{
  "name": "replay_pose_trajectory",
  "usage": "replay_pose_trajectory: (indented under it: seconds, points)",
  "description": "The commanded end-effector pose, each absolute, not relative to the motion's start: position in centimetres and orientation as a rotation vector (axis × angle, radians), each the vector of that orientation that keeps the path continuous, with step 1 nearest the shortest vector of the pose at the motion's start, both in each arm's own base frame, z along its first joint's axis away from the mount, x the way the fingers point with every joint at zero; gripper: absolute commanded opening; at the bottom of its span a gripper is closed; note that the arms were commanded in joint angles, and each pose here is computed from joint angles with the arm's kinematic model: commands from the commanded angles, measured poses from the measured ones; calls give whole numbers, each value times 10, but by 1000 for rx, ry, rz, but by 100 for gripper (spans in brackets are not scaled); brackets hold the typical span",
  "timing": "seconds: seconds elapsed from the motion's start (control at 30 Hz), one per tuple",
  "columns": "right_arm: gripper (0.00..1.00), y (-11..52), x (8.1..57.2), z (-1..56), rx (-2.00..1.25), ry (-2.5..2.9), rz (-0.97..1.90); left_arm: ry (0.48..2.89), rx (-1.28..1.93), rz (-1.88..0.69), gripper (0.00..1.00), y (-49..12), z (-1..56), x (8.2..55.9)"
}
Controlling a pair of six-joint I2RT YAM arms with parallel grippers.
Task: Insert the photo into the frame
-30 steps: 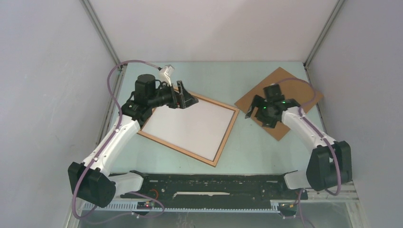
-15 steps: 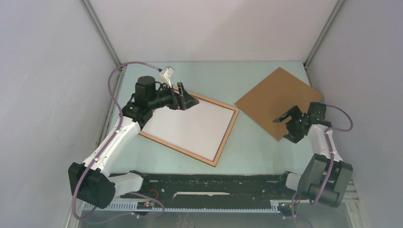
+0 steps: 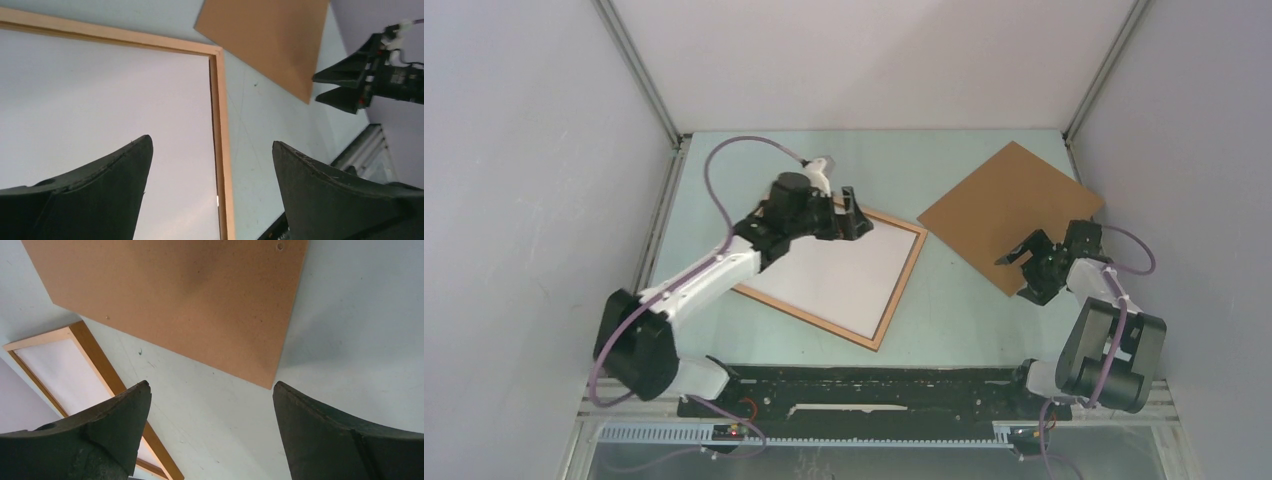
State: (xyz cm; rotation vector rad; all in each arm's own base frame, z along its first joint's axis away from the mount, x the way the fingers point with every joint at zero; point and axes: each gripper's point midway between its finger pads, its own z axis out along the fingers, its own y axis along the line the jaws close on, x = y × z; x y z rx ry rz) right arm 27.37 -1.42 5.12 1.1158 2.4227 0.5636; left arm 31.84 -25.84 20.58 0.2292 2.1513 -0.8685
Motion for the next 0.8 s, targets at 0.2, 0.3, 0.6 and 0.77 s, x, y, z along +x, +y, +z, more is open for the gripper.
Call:
replay_pose_trajectory:
  seconds: [0.2, 0.3, 0.6, 0.77]
  points:
    - [97, -30, 275, 52, 1215, 2348, 504, 2151, 103, -608, 96, -370, 173, 400]
    - [96, -30, 271, 53, 1248, 2325, 519, 2160, 100, -610, 96, -404, 163, 423]
    - [96, -41, 273, 59, 1272, 2254, 523, 2278, 50, -662, 97, -460, 124, 486]
    - [96, -57, 272, 53, 1303, 2225, 584, 2331, -23, -909, 98, -488, 97, 479]
